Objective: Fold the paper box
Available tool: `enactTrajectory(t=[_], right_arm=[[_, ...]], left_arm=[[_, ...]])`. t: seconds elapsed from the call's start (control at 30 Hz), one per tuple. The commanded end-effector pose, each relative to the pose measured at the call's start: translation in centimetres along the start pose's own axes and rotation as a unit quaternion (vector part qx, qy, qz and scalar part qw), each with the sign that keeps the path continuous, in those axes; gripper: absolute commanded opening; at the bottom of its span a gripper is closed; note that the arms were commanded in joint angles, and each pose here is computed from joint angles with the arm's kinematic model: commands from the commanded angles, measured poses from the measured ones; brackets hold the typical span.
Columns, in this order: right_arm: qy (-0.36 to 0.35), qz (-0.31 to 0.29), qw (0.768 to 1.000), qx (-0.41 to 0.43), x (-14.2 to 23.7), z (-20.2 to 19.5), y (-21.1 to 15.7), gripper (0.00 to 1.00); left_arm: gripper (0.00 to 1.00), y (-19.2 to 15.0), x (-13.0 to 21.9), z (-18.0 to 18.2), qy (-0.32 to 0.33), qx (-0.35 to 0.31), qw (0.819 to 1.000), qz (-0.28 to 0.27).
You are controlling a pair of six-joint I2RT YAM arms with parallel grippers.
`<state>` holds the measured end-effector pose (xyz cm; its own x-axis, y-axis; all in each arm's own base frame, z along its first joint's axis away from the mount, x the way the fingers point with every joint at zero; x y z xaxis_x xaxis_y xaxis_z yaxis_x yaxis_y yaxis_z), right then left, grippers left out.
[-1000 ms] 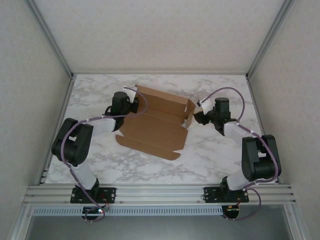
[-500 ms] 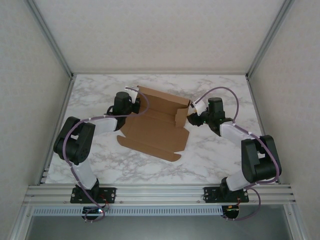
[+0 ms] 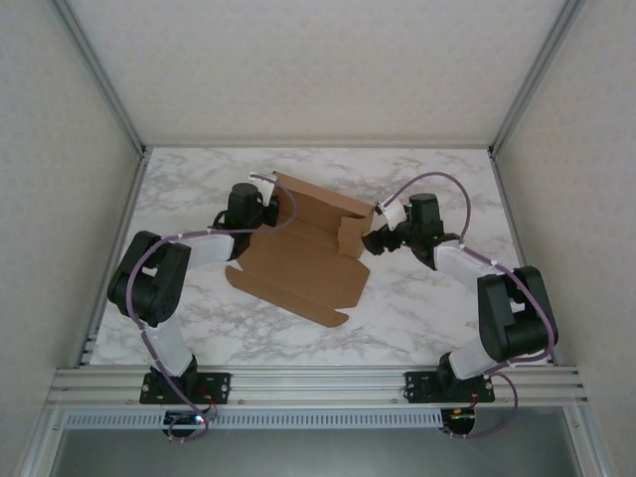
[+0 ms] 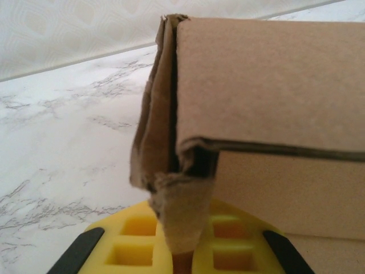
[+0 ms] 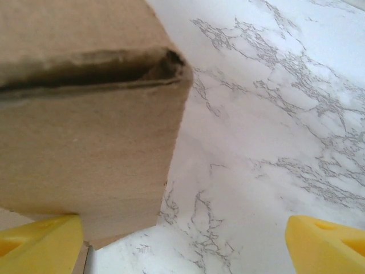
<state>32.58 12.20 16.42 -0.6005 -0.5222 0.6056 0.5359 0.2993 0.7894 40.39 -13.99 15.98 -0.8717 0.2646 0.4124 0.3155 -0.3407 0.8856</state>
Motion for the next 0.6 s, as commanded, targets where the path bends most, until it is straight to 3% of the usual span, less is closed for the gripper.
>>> enactTrajectory(t=[0.0,0.1,0.33,0.57], right_arm=[[0.031,-0.018,0.999,0.007,-0.34,0.91,1.47,0.90],[0.049,-0.014,0.999,0.004,-0.29,1.25,1.58,0.83],[0.067,0.002,0.998,0.000,-0.14,1.54,1.68,0.56],[0.087,0.010,0.996,0.002,-0.01,1.82,1.78,0.49]], left_arm=[[0.00,1.26,-0.21,-1.12,-0.021,-0.005,1.000,-0.017],[0.00,1.25,-0.29,-1.14,-0.018,-0.006,1.000,-0.016],[0.00,1.07,-0.59,-0.64,0.012,0.005,1.000,-0.009],[0.00,1.10,-0.62,-0.37,0.023,0.008,1.000,-0.007]])
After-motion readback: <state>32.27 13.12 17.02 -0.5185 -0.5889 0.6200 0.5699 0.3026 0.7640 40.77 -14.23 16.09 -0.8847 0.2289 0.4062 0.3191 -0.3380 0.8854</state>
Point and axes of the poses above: each hand's point on the last joint's axis, 136 mm out from that joint toward the fingers, its own x axis back along the fingers, its own z axis along the line the jaws close on, y = z × x, the point moved 9 cm from there along x, back along the fingers, and after that the axes turned 11 degrees about -x, right-handed, at the moved point
